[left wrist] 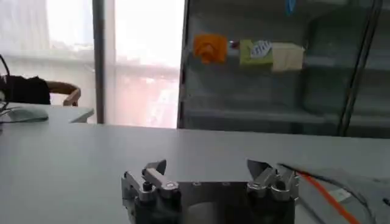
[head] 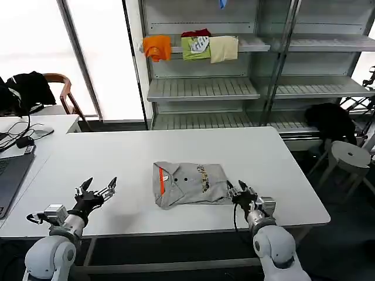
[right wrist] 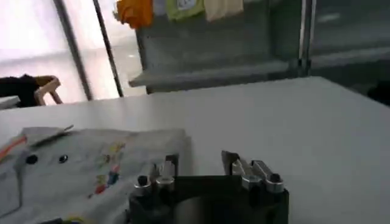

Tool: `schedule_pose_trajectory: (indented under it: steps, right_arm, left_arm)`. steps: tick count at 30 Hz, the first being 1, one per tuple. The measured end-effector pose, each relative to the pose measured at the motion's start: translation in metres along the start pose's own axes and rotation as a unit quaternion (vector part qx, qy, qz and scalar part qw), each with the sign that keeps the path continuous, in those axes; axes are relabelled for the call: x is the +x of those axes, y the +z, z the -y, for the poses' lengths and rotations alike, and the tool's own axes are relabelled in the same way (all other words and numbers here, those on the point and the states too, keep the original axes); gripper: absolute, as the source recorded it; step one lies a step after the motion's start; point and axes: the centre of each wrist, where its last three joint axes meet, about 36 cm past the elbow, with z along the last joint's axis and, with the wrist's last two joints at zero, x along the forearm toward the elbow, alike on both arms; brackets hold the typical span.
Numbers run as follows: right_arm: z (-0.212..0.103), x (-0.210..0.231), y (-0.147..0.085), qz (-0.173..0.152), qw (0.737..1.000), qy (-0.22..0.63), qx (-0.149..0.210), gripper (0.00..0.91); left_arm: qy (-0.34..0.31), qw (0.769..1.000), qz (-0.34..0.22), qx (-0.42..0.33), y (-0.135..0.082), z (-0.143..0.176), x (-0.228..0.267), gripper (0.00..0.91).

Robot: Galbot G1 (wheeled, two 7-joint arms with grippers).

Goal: Fold and organize the clothes.

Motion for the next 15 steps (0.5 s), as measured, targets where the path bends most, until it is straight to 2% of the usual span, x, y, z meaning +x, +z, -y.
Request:
schedule_pose_trajectory:
  steps: [7,15]
  right_arm:
    - [0.011,0.019,-0.008,0.054,0.992,0.048,0.100,0.907]
    - [0.033,0.029,-0.025,0.074,0.980,0.092,0.158,0.907]
  left_arm:
    - [0.001,1.000,0.016,-0.002,-0.001,-0.004,-0.004,0.907]
    - [0.002,1.000,0.028,-0.004,-0.004,-0.006,-0.013,0.907]
